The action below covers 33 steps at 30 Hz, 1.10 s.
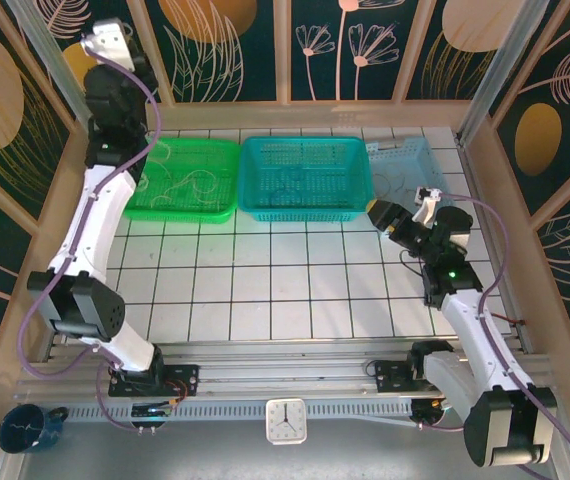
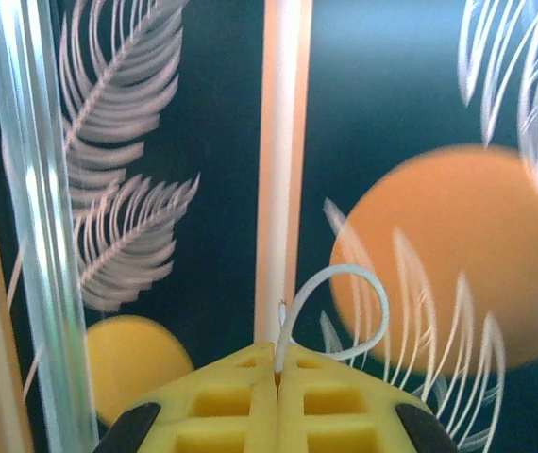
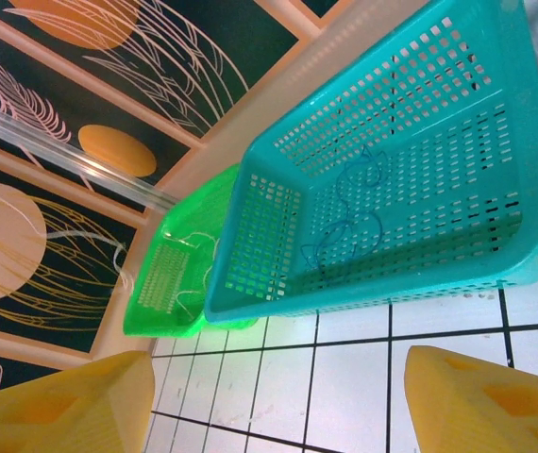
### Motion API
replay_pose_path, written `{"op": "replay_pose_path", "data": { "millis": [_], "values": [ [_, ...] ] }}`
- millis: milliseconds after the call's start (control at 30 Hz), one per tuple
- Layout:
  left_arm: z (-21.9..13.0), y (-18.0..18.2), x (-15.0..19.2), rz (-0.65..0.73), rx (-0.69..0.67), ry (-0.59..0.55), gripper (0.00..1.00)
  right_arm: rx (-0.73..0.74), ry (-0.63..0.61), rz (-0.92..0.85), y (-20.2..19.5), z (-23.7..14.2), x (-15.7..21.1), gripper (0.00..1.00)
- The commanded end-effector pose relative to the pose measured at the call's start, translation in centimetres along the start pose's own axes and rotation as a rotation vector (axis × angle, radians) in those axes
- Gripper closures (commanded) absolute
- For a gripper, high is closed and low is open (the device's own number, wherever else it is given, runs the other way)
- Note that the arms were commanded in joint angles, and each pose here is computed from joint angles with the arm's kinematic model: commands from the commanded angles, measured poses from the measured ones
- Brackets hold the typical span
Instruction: Untangle the cables
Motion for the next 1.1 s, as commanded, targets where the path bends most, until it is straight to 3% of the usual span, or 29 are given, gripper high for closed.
{"op": "replay_pose_path", "data": {
  "millis": [0, 100, 133, 167, 200, 267, 300, 533, 600, 633, 900, 1067],
  "values": [
    [-0.9, 1.3, 2.6, -0.037, -0.017, 0.014, 1.00, -0.032, -0.024, -0.039, 1.1, -0.6, -0.9, 0.29],
    [-1.9, 1.6, 5.4, -0.053, 0.011, 0.063, 0.96, -0.032, -0.021, -0.049, 1.2, -0.7, -1.0, 0.29],
    [-2.1, 1.6, 5.9, -0.060, 0.024, 0.082, 0.84, -0.031, -0.019, -0.051, 1.2, -0.7, -1.0, 0.29],
    [-2.3, 1.5, 6.1, -0.070, 0.038, 0.098, 0.57, -0.031, -0.018, -0.053, 1.3, -0.7, -1.0, 0.29],
    [-2.4, 1.4, 6.0, -0.077, 0.056, 0.110, 0.37, -0.031, -0.018, -0.054, 1.3, -0.7, -1.0, 0.29],
    [-2.2, 1.1, 5.3, -0.083, 0.083, 0.136, 0.11, -0.033, -0.018, -0.057, 1.4, -0.7, -1.1, 0.29],
    [-2.1, 0.9, 4.7, -0.085, 0.093, 0.152, 0.03, -0.032, -0.018, -0.058, 1.4, -0.7, -1.1, 0.29],
    [-2.9, 0.2, 2.5, -0.142, 0.174, 0.213, 0.01, -0.022, -0.028, -0.070, 1.2, -0.6, -1.2, 0.22],
    [-4.0, 0.3, 2.8, -0.183, 0.195, 0.218, 0.01, -0.002, -0.035, -0.088, 1.1, -0.6, -1.3, 0.14],
    [-4.6, 0.4, 3.1, -0.200, 0.201, 0.221, 0.01, 0.009, -0.039, -0.102, 1.1, -0.6, -1.4, 0.01],
    [-12.4, 3.3, 7.4, -0.342, 0.198, 0.141, 0.01, 0.304, -0.136, -0.210, -1.0, -0.6, -2.9, 0.01],
    [-16.8, 5.9, 10.9, -0.273, 0.094, 0.090, 0.01, 0.457, -0.282, -0.273, -3.4, -0.8, -2.9, 0.01]
  ]
}}
Point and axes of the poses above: each hand's point on the last joint's axis, 136 mm out from that joint toward the fingers, its own z axis out along the fingers, its own y axis along the line the jaws close on, x = y × z, the point moved 9 cm from there along -z, back along the fingers, and after that the axes turned 3 degrees about -z, right-handed, at the moved point
